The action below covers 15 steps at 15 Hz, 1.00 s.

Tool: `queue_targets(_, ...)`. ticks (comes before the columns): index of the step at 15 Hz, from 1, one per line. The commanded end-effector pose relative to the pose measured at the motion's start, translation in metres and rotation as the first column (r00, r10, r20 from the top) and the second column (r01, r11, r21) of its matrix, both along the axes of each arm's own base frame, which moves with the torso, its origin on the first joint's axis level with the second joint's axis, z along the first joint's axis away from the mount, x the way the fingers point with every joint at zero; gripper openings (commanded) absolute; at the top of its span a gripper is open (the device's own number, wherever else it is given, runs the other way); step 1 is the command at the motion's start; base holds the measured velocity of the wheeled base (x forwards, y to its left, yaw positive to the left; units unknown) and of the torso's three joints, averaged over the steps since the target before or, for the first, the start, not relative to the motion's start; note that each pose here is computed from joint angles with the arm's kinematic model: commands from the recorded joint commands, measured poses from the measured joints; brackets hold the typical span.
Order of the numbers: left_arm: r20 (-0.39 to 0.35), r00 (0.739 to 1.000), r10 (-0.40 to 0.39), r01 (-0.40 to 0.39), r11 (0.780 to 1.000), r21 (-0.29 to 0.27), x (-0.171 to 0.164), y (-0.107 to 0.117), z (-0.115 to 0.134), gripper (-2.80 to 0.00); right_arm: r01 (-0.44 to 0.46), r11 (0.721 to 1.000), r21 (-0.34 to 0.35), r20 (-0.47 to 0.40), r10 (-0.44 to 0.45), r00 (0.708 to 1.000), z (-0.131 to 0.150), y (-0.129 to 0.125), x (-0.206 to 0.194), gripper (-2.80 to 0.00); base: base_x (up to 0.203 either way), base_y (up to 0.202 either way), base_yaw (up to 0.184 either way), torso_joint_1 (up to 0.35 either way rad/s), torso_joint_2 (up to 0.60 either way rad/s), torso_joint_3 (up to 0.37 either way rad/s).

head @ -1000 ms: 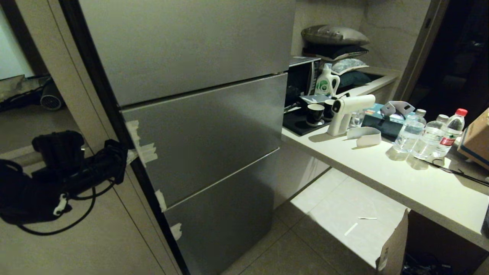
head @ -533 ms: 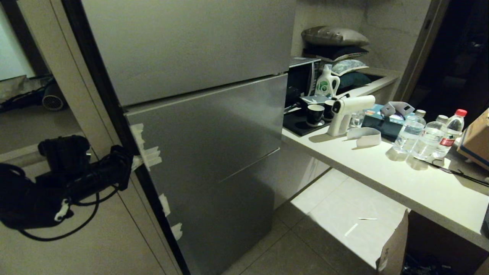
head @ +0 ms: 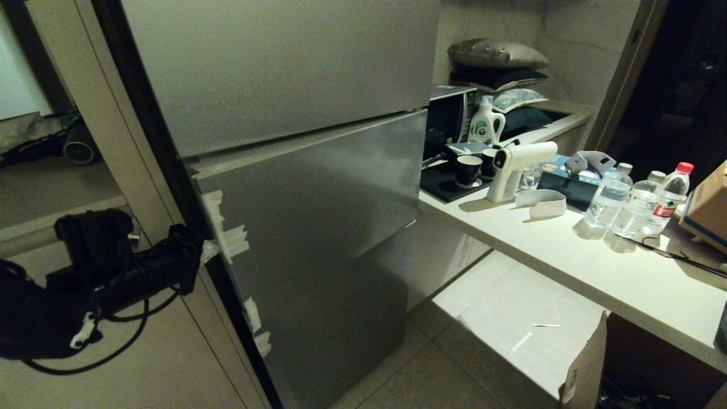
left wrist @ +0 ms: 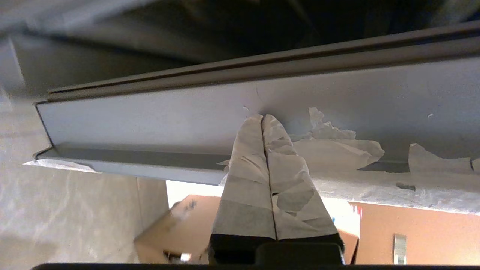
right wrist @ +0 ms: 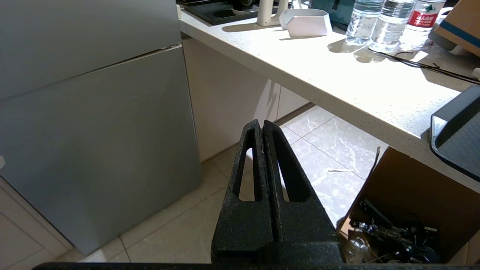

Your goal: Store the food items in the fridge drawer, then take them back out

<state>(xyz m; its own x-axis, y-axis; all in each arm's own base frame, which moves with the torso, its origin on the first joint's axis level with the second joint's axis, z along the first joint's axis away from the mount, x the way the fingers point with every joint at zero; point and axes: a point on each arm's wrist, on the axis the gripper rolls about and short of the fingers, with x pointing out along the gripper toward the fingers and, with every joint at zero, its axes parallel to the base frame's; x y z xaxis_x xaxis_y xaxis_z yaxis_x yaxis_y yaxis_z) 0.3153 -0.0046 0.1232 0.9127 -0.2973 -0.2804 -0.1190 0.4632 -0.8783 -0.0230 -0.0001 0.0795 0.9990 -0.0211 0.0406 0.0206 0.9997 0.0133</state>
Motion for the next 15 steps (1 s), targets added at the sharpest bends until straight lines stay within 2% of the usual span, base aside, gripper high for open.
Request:
queue_targets(1, 0.022, 0.999, -0.043, 0.043, 0.999, -0.005, -0.021, -0.013, 0.011, -2.8, 0.0, 1.0, 0.001, -0.008, 0.0, 1.0, -0.003, 0.0, 0.001, -2.8, 0.0, 0.0, 0.0, 0.0, 0.0, 0.0)
queue_targets(5, 0.051, 0.987, -0.152, 0.152, 0.988, -0.003, -0.064, -0.039, 0.023, -2.8, 0.0, 1.0, 0.0, -0.008, 0.0, 1.0, -0.003, 0.0, 0.001, -2.8, 0.0, 0.0, 0.0, 0.0, 0.0, 0.0)
queue_targets(8, 0.069, 0.965, -0.252, 0.251, 0.968, 0.017, -0.104, -0.055, 0.026, -2.8, 0.0, 1.0, 0.0, -0.01, 0.0, 1.0, -0.003, 0.0, 0.001, -2.8, 0.0, 0.0, 0.0, 0.0, 0.0, 0.0)
queue_targets(12, 0.134, 0.932, -0.338, 0.336, 0.941, 0.034, -0.156, -0.058, 0.034, -2.8, 0.0, 1.0, -0.002, -0.012, 0.0, 1.0, -0.003, 0.0, 0.001, -2.8, 0.0, 0.0, 0.0, 0.0, 0.0, 0.0)
queue_targets(15, 0.19, 0.918, -0.349, 0.348, 0.937, 0.042, -0.186, -0.05, 0.043, -2.8, 0.0, 1.0, -0.002, -0.011, 0.0, 1.0, -0.003, 0.0, 0.001, -2.8, 0.0, 0.0, 0.0, 0.0, 0.0, 0.0)
